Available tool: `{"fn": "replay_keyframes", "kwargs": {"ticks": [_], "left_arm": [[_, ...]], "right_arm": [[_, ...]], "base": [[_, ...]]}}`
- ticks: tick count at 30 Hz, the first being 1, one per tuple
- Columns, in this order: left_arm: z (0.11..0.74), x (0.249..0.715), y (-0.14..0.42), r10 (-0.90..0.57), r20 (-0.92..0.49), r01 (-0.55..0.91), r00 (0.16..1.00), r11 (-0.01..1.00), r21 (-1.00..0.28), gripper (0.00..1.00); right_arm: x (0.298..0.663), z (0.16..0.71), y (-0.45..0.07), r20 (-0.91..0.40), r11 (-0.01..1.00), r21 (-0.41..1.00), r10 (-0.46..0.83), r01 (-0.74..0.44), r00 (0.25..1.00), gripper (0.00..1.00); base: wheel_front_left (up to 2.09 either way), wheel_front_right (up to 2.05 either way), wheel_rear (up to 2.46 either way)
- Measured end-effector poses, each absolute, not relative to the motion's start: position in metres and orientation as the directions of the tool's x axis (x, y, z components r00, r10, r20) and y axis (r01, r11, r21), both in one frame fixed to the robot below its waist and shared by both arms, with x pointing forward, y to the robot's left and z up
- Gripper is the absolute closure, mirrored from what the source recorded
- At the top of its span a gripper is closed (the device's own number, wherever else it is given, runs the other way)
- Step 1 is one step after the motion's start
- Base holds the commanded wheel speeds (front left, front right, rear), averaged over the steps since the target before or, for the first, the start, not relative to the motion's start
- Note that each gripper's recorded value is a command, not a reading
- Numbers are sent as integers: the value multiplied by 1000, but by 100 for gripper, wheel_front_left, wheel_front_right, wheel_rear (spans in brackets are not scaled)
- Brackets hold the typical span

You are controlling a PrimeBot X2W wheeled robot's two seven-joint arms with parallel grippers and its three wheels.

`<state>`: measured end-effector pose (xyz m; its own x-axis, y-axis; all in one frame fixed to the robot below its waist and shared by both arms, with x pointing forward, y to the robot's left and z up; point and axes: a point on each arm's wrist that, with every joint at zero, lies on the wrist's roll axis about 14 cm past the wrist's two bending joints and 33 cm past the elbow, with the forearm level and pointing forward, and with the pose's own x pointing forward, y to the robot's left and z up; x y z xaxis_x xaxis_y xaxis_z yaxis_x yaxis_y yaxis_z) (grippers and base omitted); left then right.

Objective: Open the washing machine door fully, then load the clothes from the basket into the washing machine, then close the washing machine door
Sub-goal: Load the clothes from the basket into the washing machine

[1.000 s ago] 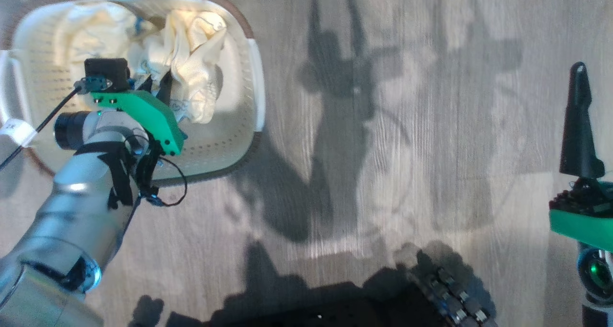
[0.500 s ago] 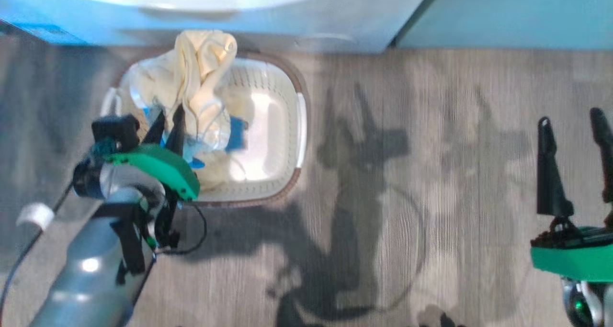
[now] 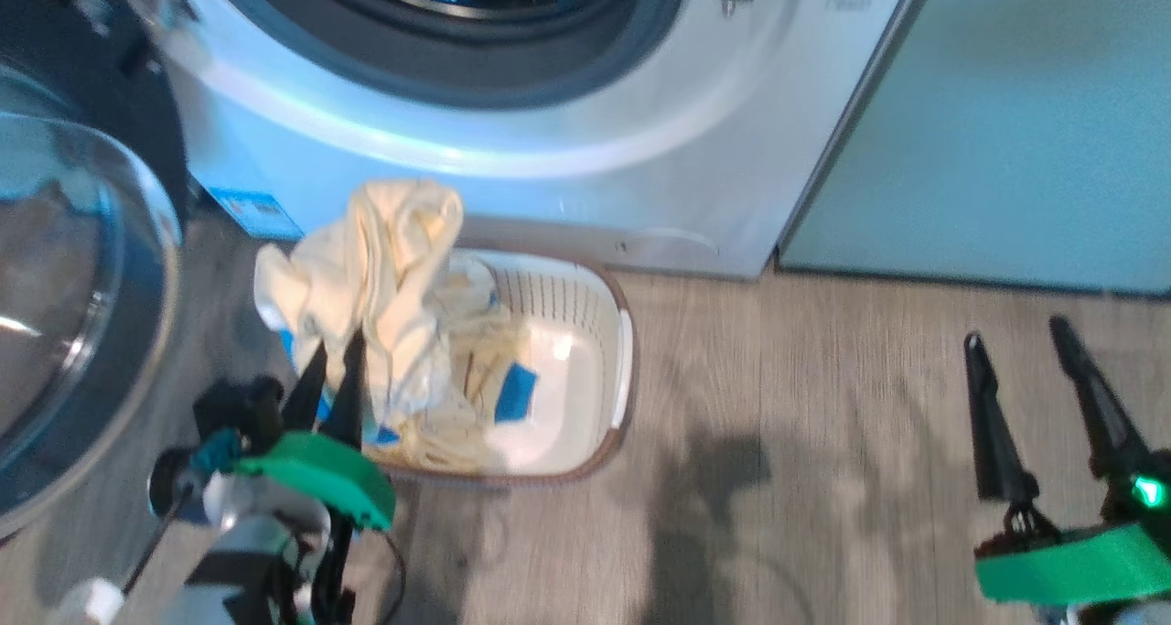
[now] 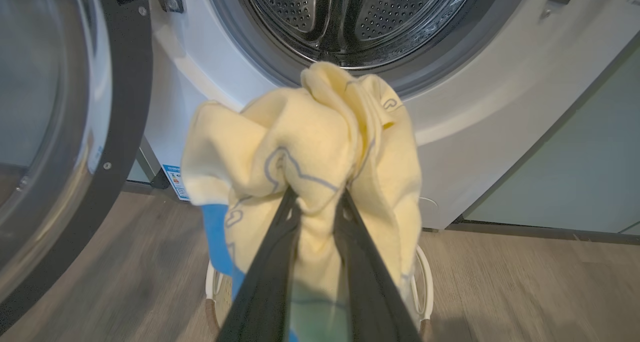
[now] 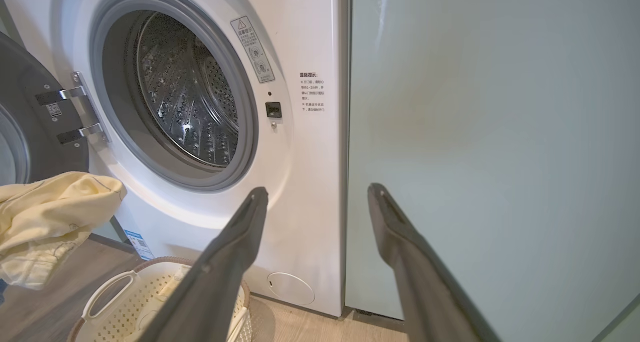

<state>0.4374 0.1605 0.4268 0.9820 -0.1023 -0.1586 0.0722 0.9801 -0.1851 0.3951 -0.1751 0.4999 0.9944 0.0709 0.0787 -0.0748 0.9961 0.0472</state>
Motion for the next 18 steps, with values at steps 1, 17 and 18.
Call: {"fn": "replay_keyframes", "kwargs": {"ticks": [1, 17, 18], "left_arm": [[433, 431, 162, -97, -147, 70, 984, 982, -177, 100], [499, 355, 185, -29, -11, 27, 1000, 992, -123, 100], [499, 353, 185, -32, -13, 30, 999, 992, -121, 100]], "right_arm": [[391, 503, -174, 85, 996, 48, 73, -77, 994, 0], [334, 530, -168, 157, 994, 55, 90, -99, 984, 0], [332, 530, -169, 157, 993, 60, 86, -97, 984, 0]], "base": [[0, 0, 0], [0, 0, 0], [0, 0, 0]]}}
